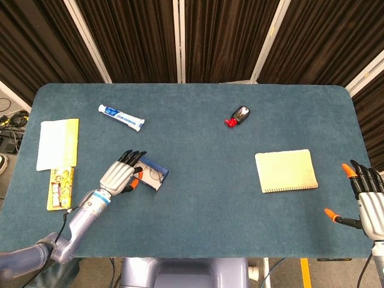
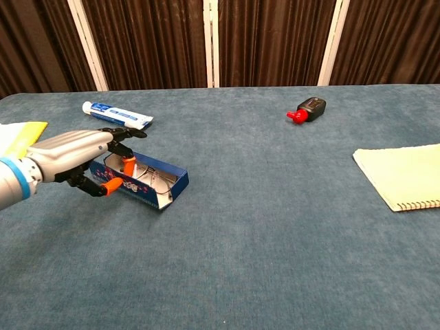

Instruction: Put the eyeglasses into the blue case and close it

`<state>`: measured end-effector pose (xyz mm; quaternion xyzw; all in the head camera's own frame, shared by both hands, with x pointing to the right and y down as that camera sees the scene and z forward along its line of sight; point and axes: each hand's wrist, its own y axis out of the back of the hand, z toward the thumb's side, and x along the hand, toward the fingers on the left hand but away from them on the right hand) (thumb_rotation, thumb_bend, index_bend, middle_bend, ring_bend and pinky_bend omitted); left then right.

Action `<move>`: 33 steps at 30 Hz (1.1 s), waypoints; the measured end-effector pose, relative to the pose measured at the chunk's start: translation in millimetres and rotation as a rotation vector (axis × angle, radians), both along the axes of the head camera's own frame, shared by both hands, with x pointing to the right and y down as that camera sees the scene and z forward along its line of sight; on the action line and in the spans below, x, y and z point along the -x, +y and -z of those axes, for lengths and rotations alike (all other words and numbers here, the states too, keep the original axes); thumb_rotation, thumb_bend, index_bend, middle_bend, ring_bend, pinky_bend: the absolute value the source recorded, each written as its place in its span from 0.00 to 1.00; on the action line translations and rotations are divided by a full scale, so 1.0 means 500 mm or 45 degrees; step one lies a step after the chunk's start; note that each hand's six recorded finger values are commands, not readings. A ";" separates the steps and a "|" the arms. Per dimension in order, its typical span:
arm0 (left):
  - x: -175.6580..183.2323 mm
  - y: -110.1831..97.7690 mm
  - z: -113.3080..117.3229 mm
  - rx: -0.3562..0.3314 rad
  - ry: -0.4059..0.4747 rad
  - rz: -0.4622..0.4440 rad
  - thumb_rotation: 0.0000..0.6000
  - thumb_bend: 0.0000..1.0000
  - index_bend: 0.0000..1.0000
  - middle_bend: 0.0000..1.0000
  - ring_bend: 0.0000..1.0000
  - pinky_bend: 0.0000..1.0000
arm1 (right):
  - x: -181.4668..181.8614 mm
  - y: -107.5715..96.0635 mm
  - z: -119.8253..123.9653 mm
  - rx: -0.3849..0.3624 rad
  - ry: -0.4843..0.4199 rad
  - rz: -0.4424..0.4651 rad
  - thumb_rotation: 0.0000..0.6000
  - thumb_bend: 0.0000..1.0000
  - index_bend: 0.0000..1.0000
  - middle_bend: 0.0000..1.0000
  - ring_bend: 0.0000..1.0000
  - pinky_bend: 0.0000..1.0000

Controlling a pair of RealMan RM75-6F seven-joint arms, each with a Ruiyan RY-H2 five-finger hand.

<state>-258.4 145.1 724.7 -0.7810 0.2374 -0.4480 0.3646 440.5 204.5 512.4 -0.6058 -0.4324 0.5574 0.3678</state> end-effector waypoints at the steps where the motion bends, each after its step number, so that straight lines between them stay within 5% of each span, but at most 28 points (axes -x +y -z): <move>1: 0.003 0.002 0.006 -0.001 0.002 -0.004 1.00 0.55 0.64 0.00 0.00 0.00 | 0.000 0.000 0.001 -0.002 -0.002 0.000 1.00 0.00 0.00 0.00 0.00 0.00; 16: 0.066 0.053 0.105 0.181 -0.156 -0.073 1.00 0.58 0.64 0.00 0.00 0.00 | 0.002 0.001 0.006 -0.004 -0.014 0.002 1.00 0.00 0.00 0.00 0.00 0.00; 33: 0.003 0.038 0.057 0.238 -0.203 -0.084 1.00 0.53 0.58 0.00 0.00 0.00 | -0.011 0.001 0.010 -0.009 -0.010 -0.021 1.00 0.00 0.00 0.00 0.00 0.00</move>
